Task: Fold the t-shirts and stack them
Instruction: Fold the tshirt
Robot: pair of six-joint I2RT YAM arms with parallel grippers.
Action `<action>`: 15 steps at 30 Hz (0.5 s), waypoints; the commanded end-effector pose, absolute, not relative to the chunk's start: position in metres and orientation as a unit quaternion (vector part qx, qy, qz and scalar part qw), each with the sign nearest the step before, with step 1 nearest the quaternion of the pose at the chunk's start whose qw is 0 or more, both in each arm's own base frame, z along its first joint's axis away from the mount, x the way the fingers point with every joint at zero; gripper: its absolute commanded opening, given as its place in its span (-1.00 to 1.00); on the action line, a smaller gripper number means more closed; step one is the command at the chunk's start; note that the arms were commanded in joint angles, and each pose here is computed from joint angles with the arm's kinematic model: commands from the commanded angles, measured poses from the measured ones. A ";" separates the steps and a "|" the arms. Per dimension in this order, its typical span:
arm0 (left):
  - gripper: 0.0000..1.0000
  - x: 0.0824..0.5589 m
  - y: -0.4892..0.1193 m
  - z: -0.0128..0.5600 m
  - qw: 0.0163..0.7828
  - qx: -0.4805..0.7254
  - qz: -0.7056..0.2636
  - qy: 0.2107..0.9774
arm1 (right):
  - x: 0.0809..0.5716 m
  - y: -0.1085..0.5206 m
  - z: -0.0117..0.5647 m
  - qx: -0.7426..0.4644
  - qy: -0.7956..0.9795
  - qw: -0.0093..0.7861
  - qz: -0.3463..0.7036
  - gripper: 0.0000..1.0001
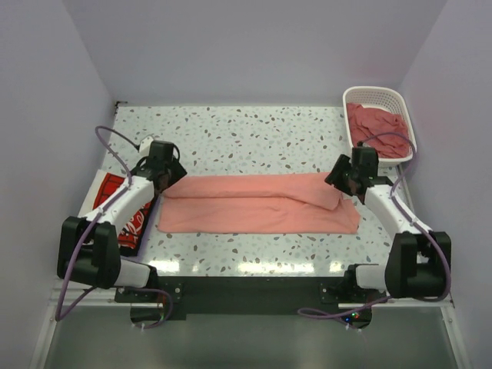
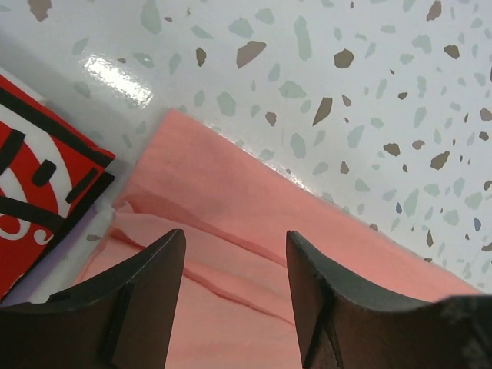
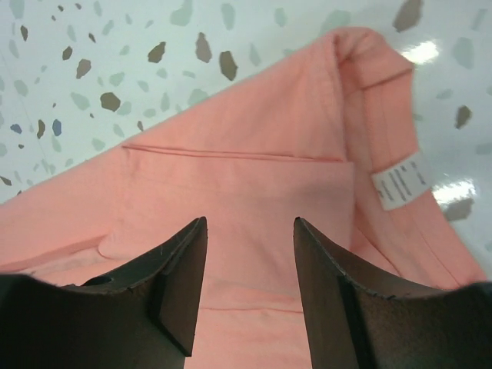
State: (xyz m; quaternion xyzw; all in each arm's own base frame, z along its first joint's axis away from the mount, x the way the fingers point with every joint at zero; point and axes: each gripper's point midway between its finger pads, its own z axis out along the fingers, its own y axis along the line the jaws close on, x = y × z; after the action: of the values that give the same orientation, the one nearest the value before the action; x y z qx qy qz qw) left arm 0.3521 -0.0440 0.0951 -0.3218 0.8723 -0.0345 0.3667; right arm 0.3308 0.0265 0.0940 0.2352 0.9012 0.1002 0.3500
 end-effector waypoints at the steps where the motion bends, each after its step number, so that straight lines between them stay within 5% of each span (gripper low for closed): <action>1: 0.19 0.365 -0.060 0.110 0.380 -0.296 -0.058 0.874 | 0.364 0.053 0.102 0.180 0.906 0.366 0.113 0.05; 15: 0.18 0.357 -0.076 0.106 0.374 -0.268 -0.065 0.885 | 0.416 0.112 0.085 0.131 0.916 0.374 0.068 -0.03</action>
State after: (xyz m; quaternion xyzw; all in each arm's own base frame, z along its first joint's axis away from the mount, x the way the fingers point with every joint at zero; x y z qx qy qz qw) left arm 0.3494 -0.0716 0.0898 -0.2818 0.8909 -0.0548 0.3521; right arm 0.3906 0.1113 0.0694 0.1187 0.9327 0.0779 0.3316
